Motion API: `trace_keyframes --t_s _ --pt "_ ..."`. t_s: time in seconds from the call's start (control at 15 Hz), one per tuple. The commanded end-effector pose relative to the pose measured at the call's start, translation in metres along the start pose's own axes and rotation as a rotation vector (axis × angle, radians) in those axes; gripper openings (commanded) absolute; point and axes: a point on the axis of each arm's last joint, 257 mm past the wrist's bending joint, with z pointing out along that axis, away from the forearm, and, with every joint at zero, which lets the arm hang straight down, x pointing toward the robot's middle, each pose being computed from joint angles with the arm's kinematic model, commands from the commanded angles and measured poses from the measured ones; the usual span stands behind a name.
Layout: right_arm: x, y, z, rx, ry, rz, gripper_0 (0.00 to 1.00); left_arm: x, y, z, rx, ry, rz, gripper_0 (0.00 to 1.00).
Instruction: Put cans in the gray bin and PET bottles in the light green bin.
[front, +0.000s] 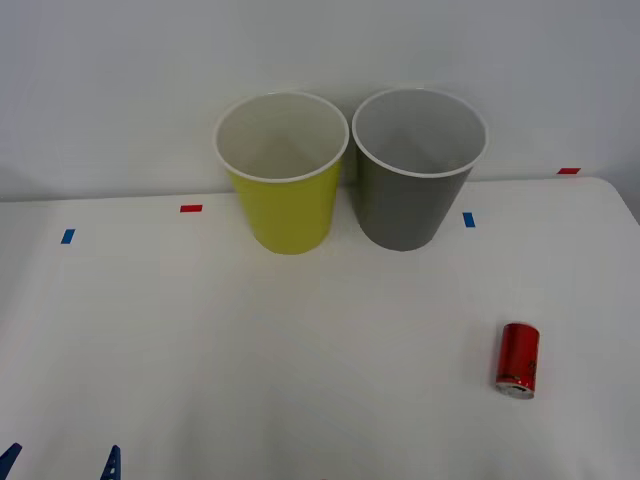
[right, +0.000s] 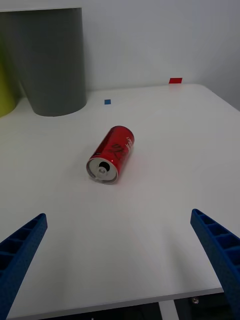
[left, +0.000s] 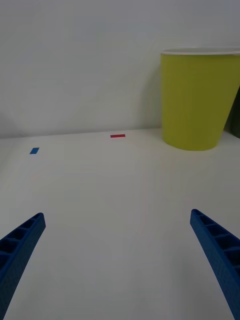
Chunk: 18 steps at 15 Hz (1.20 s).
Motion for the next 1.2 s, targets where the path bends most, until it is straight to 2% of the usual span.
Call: trace_keyframes --t_s 0.07,1.2 --pt "0.0000 0.0000 0.0000 0.000 0.000 0.000 1.00 0.0000 0.0000 0.0000 0.000 0.000 0.000 1.00" --pt "0.0000 0.0000 0.0000 0.000 0.000 0.000 1.00 0.0000 0.0000 0.0000 0.000 0.000 0.000 1.00"
